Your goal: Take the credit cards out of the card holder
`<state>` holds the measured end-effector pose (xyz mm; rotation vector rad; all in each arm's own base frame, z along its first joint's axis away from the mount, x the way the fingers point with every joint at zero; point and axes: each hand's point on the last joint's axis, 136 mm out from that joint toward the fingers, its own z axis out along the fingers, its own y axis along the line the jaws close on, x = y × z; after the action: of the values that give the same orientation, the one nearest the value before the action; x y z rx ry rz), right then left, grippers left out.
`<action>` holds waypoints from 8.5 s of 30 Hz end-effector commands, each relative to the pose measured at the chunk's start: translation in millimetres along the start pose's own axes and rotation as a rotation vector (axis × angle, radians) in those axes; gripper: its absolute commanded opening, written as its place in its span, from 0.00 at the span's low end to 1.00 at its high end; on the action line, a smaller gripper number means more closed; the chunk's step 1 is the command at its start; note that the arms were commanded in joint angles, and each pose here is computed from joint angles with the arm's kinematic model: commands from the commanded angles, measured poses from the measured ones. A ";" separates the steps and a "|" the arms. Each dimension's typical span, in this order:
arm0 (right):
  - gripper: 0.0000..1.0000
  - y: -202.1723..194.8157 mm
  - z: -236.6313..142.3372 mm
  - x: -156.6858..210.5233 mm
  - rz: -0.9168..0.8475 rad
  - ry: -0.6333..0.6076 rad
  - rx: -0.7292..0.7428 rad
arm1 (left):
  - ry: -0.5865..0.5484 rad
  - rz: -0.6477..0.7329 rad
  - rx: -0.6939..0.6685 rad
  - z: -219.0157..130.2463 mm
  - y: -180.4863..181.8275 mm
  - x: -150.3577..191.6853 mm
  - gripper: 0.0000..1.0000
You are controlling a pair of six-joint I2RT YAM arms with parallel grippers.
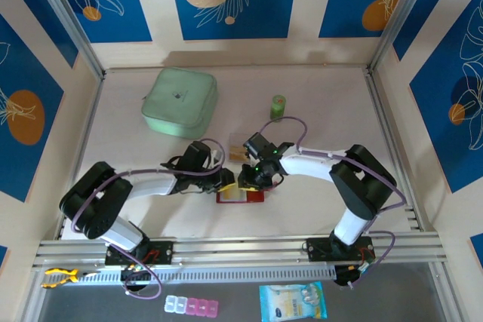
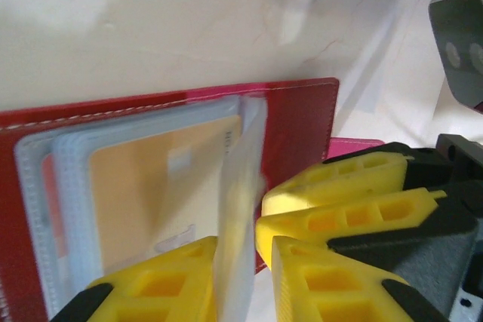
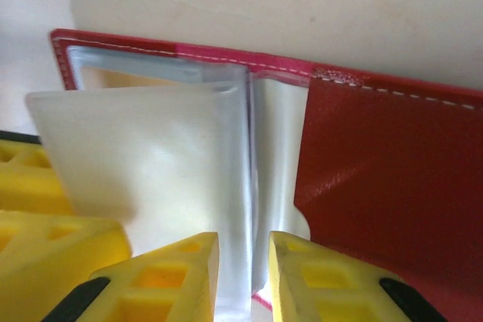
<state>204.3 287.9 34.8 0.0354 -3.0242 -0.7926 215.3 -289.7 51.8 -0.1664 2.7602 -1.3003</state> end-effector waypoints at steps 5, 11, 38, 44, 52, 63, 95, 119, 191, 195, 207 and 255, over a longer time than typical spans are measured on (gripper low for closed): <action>0.26 -10.0 -33.3 -7.8 0.007 -0.089 0.017 | 0.049 0.038 -0.005 -1.1 -25.8 2.0 0.25; 0.26 -22.1 -49.5 -9.6 0.034 -0.143 -0.001 | 0.100 0.057 -0.032 9.9 -32.8 5.0 0.24; 0.27 -41.7 -76.6 -16.4 0.118 -0.246 -0.080 | 0.180 0.140 -0.097 33.4 -53.3 8.8 0.48; 0.27 -30.8 -65.0 -13.7 0.093 -0.214 -0.066 | 0.160 0.159 -0.135 17.3 -40.0 6.7 0.46; 0.26 -2.4 -47.9 -15.4 0.068 -0.163 -0.094 | 0.087 0.082 -0.076 -3.1 -18.5 1.6 0.43; 0.26 25.9 -32.0 -11.7 0.049 -0.112 -0.106 | -0.032 0.007 -0.045 -29.2 10.2 -9.6 0.41; 0.22 25.2 4.7 -3.6 0.037 0.044 -0.095 | -0.092 -0.075 -0.064 -18.0 37.2 -14.1 0.16; 0.21 7.4 24.1 5.4 0.063 0.079 -0.049 | -0.034 -0.090 -0.140 -12.8 57.8 -1.0 0.13; 0.21 6.5 9.9 2.8 0.004 0.017 -0.022 | 0.011 -0.038 -0.242 -15.8 62.6 9.2 0.02; 0.20 13.0 5.7 2.1 -0.010 0.001 -0.061 | 0.010 -0.039 -0.245 -16.5 63.7 9.4 0.02; 0.17 15.3 15.2 5.2 -0.004 0.032 -0.084 | 0.010 -0.033 -0.243 -16.9 63.8 10.2 0.00; 0.27 -0.8 21.1 8.9 0.001 0.072 0.037 | 0.009 -0.035 -0.240 -17.3 64.9 11.8 0.07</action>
<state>203.6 314.2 27.6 0.0686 -2.9556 -0.8625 207.6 -249.2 28.0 -0.2049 2.8621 -1.0766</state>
